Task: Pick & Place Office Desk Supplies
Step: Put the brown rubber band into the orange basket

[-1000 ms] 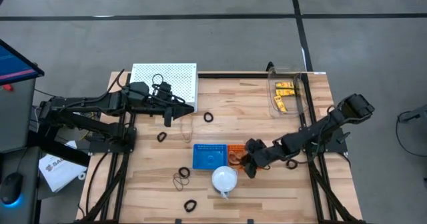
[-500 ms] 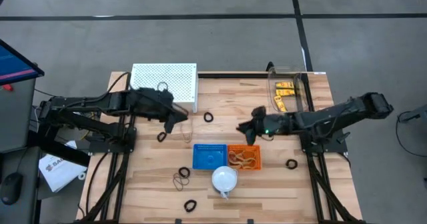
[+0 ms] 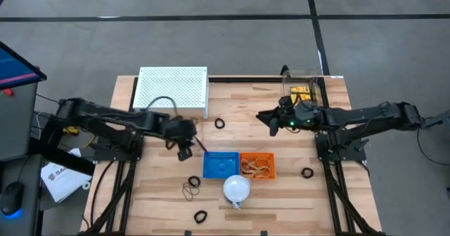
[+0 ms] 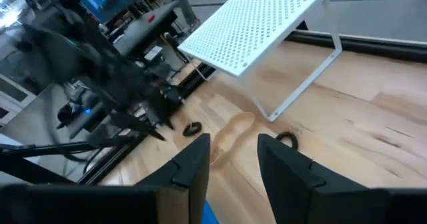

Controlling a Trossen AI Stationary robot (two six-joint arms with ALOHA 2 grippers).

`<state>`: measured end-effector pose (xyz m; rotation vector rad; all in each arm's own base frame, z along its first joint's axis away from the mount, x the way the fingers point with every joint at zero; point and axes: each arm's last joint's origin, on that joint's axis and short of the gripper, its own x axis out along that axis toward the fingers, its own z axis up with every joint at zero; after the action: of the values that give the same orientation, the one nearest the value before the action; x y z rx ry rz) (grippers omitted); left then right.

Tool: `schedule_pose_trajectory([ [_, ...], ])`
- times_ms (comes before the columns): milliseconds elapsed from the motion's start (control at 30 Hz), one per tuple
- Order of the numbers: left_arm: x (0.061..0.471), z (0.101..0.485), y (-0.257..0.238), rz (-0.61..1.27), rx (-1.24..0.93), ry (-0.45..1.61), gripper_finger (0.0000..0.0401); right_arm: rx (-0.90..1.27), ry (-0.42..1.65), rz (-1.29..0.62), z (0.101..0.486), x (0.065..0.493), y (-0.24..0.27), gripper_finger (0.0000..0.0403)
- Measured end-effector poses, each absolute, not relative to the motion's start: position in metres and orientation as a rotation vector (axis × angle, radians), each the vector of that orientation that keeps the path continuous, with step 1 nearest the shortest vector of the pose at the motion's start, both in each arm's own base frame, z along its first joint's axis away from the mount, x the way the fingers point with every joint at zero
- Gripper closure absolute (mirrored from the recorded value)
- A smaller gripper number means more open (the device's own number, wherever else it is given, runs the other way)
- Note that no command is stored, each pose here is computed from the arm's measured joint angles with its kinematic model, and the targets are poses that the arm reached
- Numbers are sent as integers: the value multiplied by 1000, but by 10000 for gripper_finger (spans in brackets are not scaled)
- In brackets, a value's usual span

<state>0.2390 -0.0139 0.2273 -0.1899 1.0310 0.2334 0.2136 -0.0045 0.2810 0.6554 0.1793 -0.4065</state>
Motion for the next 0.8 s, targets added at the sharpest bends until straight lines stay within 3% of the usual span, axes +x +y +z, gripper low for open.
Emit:
schedule_pose_trajectory([
  [300, 264, 183, -25, -70, 197, 1167, 261, 679, 128, -387, 290, 206, -5, 280],
  [533, 269, 161, -20, -88, 274, 1202, 244, 704, 121, -382, 291, 205, -3, 280],
  [800, 276, 150, -15, -77, 257, 1208, 253, 704, 121, -375, 291, 205, -2, 280],
])
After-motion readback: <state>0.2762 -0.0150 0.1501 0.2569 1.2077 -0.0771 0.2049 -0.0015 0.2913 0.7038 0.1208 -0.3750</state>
